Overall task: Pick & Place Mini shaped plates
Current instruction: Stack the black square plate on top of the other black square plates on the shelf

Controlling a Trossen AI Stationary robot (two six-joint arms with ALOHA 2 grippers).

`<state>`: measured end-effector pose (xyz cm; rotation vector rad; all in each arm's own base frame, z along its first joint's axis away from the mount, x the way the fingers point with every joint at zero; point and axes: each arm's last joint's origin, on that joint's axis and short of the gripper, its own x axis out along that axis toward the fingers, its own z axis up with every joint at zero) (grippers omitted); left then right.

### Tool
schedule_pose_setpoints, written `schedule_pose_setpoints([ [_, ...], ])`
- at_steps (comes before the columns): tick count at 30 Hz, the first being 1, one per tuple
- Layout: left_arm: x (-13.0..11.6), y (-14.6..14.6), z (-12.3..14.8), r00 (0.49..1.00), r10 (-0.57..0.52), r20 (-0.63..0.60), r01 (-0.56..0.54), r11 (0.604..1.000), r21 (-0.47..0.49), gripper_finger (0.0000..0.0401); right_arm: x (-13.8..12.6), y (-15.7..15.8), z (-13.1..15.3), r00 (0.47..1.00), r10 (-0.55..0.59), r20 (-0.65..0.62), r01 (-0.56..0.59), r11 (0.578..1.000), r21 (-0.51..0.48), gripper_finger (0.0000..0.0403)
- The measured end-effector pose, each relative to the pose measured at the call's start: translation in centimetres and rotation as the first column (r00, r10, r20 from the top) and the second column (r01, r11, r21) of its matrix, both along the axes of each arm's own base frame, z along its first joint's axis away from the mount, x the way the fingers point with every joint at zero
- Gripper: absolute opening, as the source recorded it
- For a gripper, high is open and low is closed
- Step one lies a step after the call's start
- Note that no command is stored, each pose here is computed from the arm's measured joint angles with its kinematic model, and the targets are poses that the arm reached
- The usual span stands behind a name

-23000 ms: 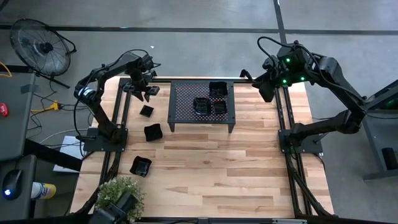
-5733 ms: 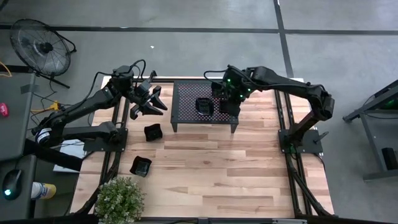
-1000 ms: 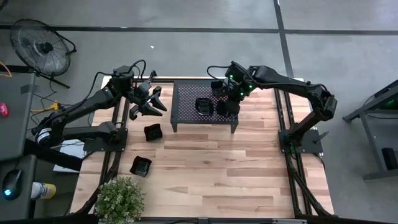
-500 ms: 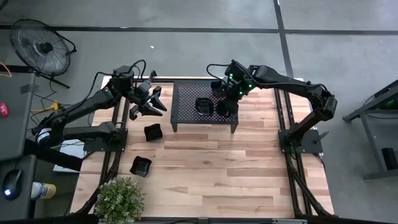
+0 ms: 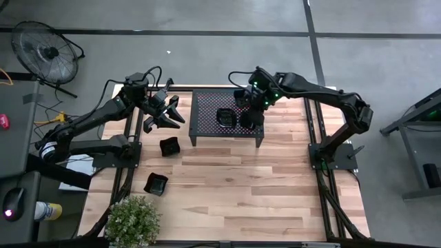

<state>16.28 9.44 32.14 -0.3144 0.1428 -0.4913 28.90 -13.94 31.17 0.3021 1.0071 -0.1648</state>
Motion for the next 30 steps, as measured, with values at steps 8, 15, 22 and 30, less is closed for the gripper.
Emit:
schedule_pose_setpoints([
  [8, 0.00, 0.00, -0.01, 1.000, 0.000, -0.002, 0.000, 1.000, -0.003, 0.0142, 0.07, -0.06, -0.05, 1.000, 0.003, -0.001, -0.003, 1.000, -0.006, 0.0053],
  [15, 0.00, 0.00, -0.01, 1.000, 0.000, -0.002, 0.000, 1.000, -0.003, 0.0142, 0.09, -0.01, -0.04, 1.000, 0.014, 0.004, -0.014, 1.000, 0.001, 0.0005],
  [22, 0.00, 0.00, -0.01, 1.000, 0.000, -0.002, 0.000, 1.000, -0.003, 0.0142, 0.08, -0.03, -0.06, 1.000, 0.007, -0.001, -0.007, 1.000, -0.005, 0.0005],
  [30, 0.00, 0.00, -0.01, 1.000, 0.000, -0.002, 0.000, 1.000, -0.004, 0.0142, 0.04, 0.03, -0.08, 1.000, -0.009, -0.002, 0.009, 1.000, 0.023, 0.0001],
])
